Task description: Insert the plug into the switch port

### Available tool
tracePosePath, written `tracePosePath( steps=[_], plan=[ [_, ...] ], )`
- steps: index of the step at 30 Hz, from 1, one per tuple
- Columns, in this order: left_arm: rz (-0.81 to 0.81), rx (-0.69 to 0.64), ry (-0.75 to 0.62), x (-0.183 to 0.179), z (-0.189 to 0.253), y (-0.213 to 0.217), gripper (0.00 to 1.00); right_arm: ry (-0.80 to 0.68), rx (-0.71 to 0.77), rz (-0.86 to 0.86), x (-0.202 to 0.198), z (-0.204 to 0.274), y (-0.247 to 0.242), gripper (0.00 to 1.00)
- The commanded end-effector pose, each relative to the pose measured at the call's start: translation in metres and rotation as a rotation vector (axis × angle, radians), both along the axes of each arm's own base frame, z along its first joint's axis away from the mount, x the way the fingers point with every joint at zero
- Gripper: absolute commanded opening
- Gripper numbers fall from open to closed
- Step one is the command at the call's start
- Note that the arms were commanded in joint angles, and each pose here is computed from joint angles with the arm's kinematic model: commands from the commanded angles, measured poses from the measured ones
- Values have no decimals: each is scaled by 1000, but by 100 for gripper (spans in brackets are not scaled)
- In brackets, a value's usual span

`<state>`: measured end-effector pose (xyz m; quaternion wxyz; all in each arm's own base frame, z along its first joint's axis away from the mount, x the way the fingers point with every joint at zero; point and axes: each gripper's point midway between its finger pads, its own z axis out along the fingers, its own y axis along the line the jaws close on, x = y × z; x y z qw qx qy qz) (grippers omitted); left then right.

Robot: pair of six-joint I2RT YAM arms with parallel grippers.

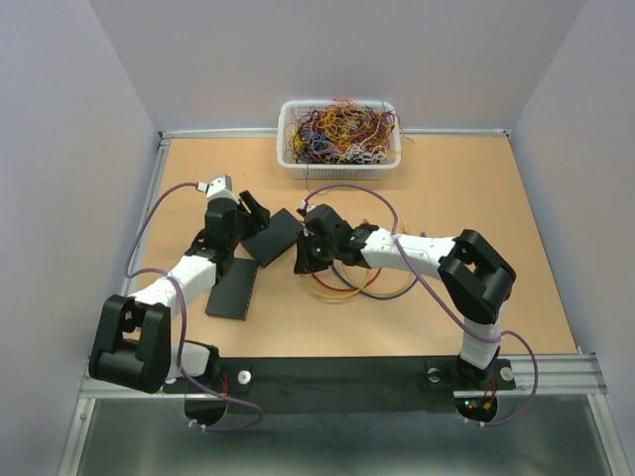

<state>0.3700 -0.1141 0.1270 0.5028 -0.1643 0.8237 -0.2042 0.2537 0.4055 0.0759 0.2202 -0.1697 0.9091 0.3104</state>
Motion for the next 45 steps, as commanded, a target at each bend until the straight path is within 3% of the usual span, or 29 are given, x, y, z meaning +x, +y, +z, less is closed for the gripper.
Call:
tracePosePath(
  steps=[1, 6, 13, 24, 29, 38, 45],
  plan=[
    [-20, -48, -142, 20, 33, 2, 70, -60, 6, 40, 1, -1, 9, 0],
    [-13, -64, -149, 23, 23, 9, 72, -68, -35, 38, 2, -13, 7, 1],
    [-60, -134, -70, 27, -18, 2, 71, -85, -113, 50, 5, -34, 12, 1],
    [-55, -141, 47, 30, -57, -1, 70, -130, -178, 75, 13, -41, 30, 1],
    [-58, -133, 65, 30, -63, -1, 70, -173, -202, 69, 23, -35, 38, 0],
    [-6, -100, -4, 51, -31, 15, 70, -186, -241, 65, 27, -41, 40, 0],
    [49, -75, 161, 50, -65, 27, 69, -206, -265, 68, 26, -40, 38, 0]
  ],
)
